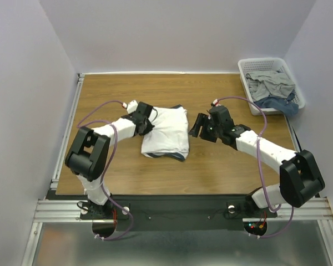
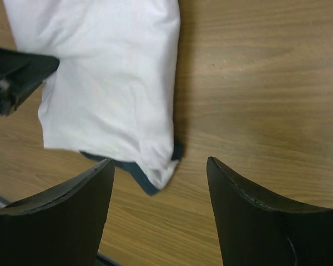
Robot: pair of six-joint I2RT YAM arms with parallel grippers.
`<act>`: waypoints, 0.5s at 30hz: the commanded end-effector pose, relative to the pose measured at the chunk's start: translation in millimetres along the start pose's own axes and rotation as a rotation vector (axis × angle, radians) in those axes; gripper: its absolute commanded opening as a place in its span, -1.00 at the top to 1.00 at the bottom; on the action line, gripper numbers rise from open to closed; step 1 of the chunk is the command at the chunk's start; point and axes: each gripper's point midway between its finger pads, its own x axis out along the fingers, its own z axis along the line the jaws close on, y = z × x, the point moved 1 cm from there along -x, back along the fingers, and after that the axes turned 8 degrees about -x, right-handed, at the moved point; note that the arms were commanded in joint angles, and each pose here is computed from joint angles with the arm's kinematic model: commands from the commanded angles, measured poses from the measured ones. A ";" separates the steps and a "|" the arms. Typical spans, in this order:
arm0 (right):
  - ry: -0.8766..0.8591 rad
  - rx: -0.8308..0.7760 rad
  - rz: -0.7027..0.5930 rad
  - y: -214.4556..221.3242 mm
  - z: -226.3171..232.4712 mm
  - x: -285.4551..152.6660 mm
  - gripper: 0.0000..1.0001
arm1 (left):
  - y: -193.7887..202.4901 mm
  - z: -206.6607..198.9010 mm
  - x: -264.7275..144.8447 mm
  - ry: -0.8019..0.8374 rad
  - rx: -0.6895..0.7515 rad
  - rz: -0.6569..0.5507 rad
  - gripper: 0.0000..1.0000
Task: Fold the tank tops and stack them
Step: Neatly place the folded tank top to the corner
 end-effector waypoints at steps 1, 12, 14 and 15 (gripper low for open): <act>-0.085 -0.056 -0.033 -24.5 28.5 -10.8 -0.47 | -68.6 26.2 22.8 -0.204 0.215 -0.136 1.00; -0.120 -0.110 -0.056 -33.4 37.5 -29.2 -0.50 | -242.9 42.5 67.7 -0.586 0.466 -0.354 1.00; -0.113 -0.120 -0.061 -33.8 35.9 -29.5 -0.50 | -264.0 45.1 72.1 -0.603 0.481 -0.364 1.00; -0.111 -0.122 -0.060 -33.7 35.4 -29.0 -0.50 | -284.7 40.1 70.7 -0.586 0.460 -0.400 1.00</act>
